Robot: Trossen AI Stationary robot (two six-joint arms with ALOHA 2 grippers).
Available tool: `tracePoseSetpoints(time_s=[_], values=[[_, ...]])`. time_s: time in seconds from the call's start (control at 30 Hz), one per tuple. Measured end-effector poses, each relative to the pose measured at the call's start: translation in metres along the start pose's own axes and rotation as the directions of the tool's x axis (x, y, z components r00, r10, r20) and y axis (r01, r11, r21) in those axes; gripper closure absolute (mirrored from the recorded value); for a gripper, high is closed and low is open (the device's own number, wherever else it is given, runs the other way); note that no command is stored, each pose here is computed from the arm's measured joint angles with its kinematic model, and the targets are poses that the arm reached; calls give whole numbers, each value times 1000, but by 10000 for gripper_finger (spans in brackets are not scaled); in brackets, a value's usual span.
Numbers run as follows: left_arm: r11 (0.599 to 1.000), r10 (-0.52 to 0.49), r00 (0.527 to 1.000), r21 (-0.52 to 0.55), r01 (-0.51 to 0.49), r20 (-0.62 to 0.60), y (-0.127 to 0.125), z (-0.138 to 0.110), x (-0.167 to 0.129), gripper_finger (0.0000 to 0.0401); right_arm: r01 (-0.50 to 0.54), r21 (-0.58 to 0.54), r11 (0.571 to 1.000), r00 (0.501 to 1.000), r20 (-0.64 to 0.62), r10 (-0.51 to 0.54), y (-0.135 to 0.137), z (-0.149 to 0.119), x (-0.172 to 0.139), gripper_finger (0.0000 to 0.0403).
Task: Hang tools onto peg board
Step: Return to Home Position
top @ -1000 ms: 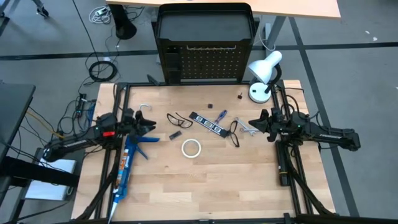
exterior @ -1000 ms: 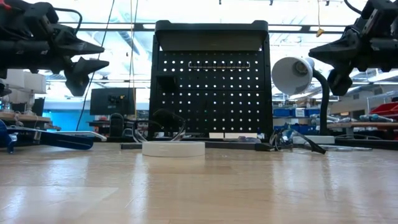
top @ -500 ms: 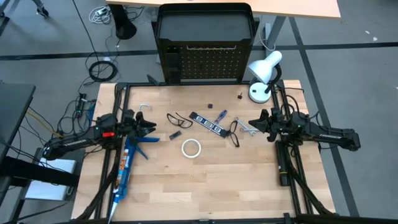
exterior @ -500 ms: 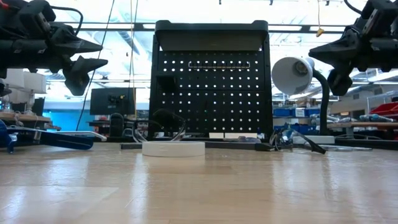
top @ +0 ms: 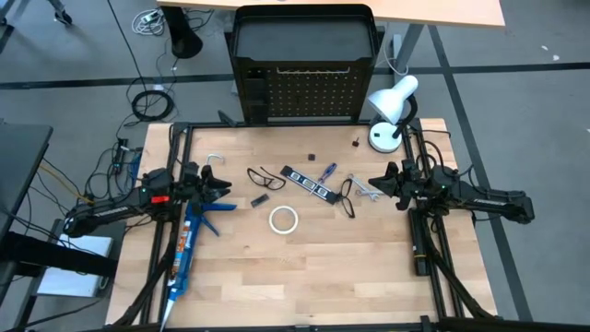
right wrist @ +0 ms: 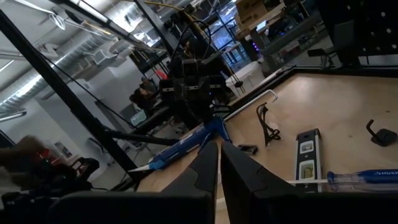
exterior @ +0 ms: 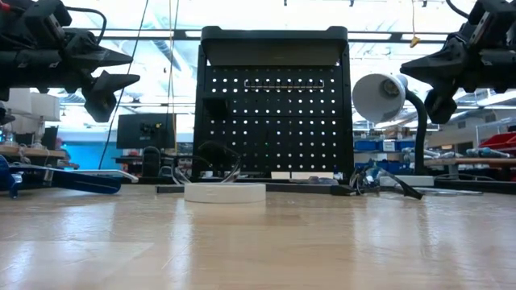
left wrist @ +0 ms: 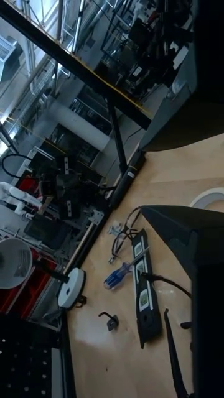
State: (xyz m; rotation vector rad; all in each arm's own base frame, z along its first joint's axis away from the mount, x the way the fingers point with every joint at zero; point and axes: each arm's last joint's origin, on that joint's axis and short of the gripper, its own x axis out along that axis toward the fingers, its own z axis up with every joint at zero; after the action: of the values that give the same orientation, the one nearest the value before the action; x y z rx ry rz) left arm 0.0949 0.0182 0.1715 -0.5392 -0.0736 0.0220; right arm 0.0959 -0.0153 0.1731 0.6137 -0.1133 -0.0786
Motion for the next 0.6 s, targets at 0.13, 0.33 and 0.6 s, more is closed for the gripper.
tracePoseSetpoints(time_s=[0.13,0.33,0.6], values=[[1000,0,1000,0,0,0,0,0,0,245,0,0,1000,1000,0,0,0,0,0,379],[1000,0,1000,0,0,0,0,0,0,245,0,0,1000,1000,0,0,0,0,0,378],[1000,0,1000,0,0,0,0,0,0,245,-1,0,1000,1000,0,1,0,0,0,377]])
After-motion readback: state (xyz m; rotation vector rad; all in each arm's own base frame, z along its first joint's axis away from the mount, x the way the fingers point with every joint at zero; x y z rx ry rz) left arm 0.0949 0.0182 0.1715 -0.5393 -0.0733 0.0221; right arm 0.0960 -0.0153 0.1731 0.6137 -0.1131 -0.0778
